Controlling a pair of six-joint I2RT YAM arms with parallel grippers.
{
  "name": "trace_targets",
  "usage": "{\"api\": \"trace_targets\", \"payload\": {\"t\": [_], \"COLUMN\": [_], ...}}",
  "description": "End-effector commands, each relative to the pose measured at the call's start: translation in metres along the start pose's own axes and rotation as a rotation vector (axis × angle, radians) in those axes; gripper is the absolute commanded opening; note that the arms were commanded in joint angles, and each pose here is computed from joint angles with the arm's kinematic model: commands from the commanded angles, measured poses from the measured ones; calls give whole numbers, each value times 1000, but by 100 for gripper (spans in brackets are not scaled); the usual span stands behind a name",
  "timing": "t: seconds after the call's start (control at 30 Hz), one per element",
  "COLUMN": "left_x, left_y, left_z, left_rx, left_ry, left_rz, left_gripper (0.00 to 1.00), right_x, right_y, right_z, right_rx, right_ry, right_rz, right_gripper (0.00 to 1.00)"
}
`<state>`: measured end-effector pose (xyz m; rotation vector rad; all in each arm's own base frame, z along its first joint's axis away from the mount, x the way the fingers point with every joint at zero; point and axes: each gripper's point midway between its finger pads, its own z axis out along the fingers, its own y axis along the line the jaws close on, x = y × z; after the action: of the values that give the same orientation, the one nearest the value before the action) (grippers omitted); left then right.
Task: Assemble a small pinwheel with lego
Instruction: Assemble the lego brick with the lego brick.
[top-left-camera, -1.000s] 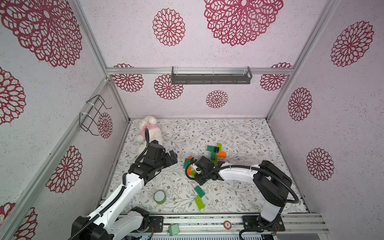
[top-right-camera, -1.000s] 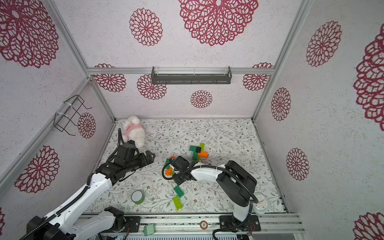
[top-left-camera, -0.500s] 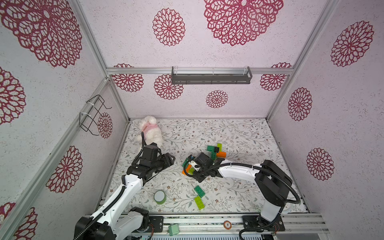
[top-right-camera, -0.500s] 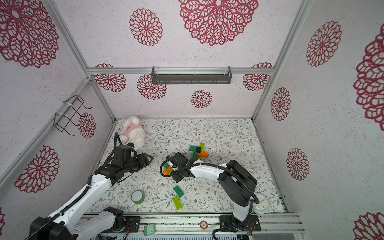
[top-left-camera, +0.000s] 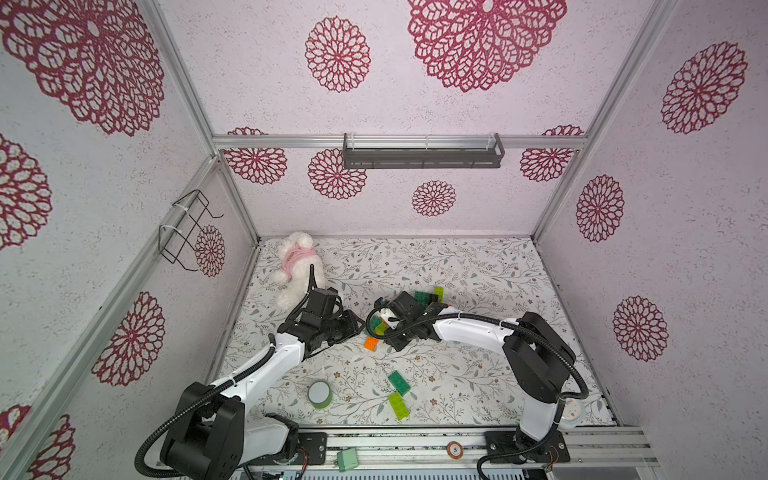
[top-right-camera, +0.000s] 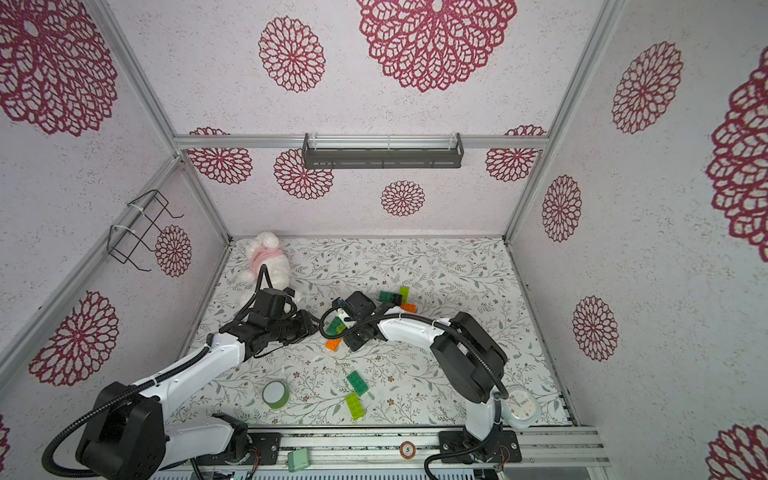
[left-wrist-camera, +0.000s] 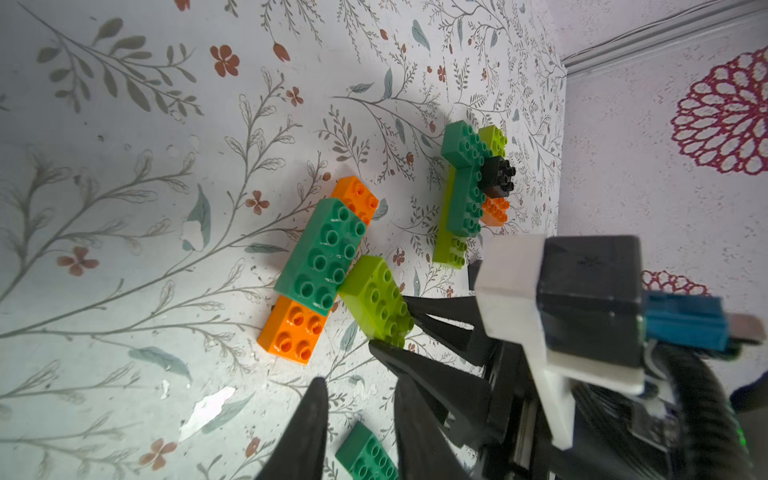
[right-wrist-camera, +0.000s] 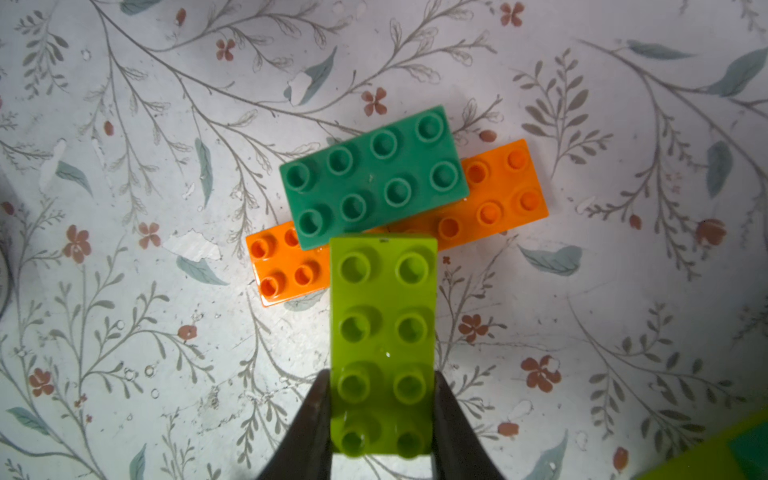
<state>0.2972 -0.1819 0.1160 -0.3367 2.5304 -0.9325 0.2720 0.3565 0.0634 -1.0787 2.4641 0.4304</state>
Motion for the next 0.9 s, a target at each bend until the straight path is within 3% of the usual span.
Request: {"api": "trace_targets", "payload": {"t": [0.0, 0.87], "left_x": [-11, -9], "left_y": [-18, -22], "left_z": [1, 24], "left_rx": [57, 95], "left_ry": [-26, 33], "left_rz": [12, 14], "left_gripper": [31, 29], "right_x": [0, -8], "right_y": [1, 9], "right_z": [-1, 5], "right_rx": [-11, -56], "right_ry": [21, 23], "right_rz": [-20, -8], "right_gripper": [14, 14]}}
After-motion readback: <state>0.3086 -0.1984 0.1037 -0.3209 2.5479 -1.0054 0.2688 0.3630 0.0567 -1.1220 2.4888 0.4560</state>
